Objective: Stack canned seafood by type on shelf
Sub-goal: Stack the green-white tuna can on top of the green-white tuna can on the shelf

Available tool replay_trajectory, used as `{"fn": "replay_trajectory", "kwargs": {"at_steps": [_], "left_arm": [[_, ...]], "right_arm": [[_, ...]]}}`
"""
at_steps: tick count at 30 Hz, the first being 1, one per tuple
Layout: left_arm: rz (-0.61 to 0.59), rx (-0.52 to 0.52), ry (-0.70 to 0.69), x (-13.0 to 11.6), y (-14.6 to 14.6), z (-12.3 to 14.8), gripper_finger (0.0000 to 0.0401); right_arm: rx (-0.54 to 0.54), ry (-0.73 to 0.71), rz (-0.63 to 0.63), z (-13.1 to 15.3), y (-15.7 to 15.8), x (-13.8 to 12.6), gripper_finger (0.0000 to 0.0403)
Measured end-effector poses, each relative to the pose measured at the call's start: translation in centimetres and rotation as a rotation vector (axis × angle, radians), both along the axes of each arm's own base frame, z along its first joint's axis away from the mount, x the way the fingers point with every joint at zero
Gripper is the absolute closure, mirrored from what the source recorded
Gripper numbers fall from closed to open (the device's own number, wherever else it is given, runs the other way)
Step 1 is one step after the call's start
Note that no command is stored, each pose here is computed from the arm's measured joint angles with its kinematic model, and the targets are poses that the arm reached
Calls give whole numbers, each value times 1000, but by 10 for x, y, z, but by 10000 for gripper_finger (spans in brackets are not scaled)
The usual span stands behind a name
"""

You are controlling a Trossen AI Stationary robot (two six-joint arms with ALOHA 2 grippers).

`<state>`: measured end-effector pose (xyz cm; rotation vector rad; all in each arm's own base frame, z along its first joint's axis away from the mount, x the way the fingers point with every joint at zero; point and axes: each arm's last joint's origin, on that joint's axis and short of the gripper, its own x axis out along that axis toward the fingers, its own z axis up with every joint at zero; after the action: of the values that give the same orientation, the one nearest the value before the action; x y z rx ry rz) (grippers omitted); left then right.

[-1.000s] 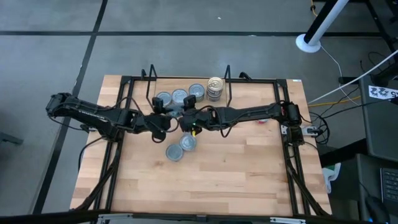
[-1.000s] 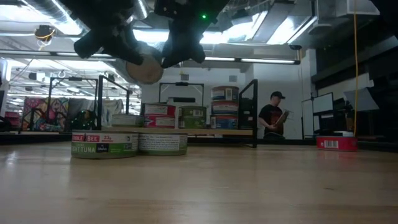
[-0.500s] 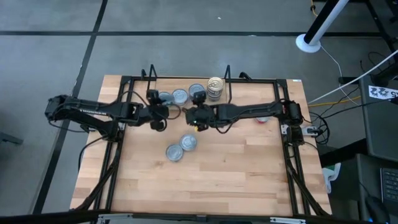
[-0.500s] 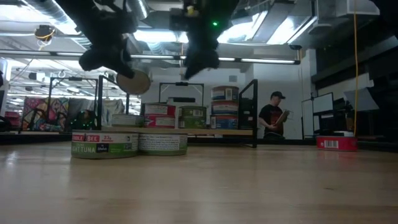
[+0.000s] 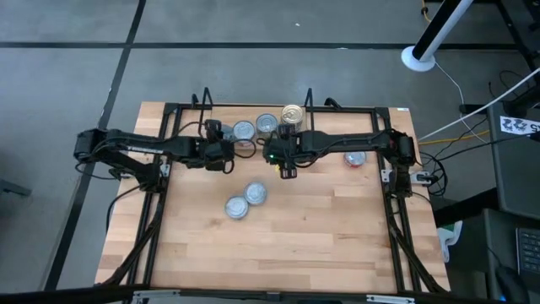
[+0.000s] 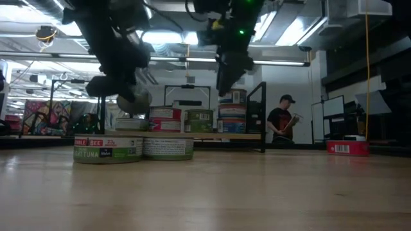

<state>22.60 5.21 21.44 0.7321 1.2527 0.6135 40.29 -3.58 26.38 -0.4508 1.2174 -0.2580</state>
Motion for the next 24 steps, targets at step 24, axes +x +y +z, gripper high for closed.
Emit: {"fn": "replay_trajectory", "kwargs": {"at_steps": [24], "left_arm": [[91,59,135,8,16,-25,264]], "right_arm": [[49,-142,-150,-41,2,-66,150]]}}
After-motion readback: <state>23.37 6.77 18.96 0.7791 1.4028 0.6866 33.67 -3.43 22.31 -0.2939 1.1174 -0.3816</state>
